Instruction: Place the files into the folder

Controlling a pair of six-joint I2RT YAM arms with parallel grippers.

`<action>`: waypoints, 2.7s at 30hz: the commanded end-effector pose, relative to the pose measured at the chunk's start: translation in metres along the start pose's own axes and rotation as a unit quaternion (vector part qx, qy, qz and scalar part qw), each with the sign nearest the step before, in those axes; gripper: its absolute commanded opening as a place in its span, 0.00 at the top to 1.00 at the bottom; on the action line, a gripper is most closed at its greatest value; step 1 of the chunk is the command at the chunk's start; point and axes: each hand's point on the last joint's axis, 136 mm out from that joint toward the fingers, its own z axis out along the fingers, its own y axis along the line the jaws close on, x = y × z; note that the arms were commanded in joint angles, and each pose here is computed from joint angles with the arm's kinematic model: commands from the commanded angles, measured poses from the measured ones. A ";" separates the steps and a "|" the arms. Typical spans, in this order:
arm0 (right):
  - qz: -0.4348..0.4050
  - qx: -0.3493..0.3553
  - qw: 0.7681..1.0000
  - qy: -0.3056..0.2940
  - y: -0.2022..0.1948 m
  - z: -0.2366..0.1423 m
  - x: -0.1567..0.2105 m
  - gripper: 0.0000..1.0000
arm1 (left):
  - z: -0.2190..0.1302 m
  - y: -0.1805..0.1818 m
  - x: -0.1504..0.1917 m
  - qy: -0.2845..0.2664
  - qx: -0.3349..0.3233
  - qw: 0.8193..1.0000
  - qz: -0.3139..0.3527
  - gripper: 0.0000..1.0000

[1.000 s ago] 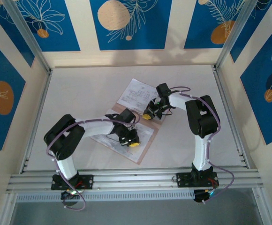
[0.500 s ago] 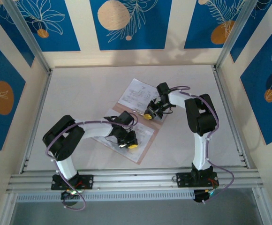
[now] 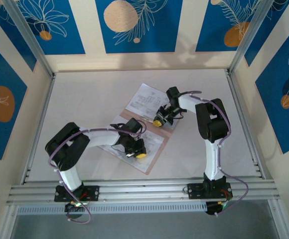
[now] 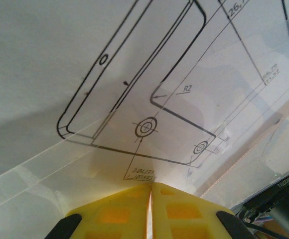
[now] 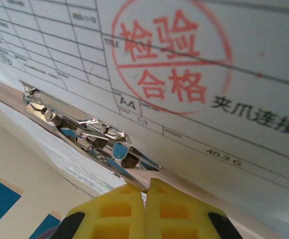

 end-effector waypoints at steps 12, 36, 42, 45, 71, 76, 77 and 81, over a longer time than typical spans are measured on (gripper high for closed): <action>0.096 0.166 0.981 -0.021 -0.092 0.019 -0.019 1.00 | 0.006 0.037 0.009 0.009 -0.063 0.997 -0.035 0.90; 0.134 0.282 0.950 -0.009 -0.118 0.030 -0.006 1.00 | 0.006 0.033 0.005 0.000 -0.054 0.998 -0.037 0.90; 0.129 0.289 0.949 -0.012 -0.112 0.031 -0.003 1.00 | 0.005 0.031 0.003 -0.004 -0.050 0.998 -0.035 0.90; 0.102 0.263 0.959 -0.029 -0.091 0.024 -0.005 1.00 | 0.005 0.031 0.003 -0.006 -0.050 0.998 -0.037 0.90; -0.037 0.061 0.993 -0.091 0.023 -0.043 0.003 0.86 | -0.029 0.057 -0.012 -0.024 -0.107 0.994 -0.001 0.89; -0.057 0.067 0.992 -0.086 0.019 -0.038 0.015 0.89 | -0.049 0.077 -0.027 -0.038 -0.140 0.989 0.011 0.88; -0.061 0.069 0.992 -0.084 0.018 -0.036 0.019 0.89 | -0.054 0.081 -0.032 -0.043 -0.148 0.988 0.013 0.88; -0.086 0.078 0.991 -0.074 0.019 -0.026 0.037 0.90 | -0.076 0.092 -0.058 -0.071 -0.161 0.984 0.009 0.86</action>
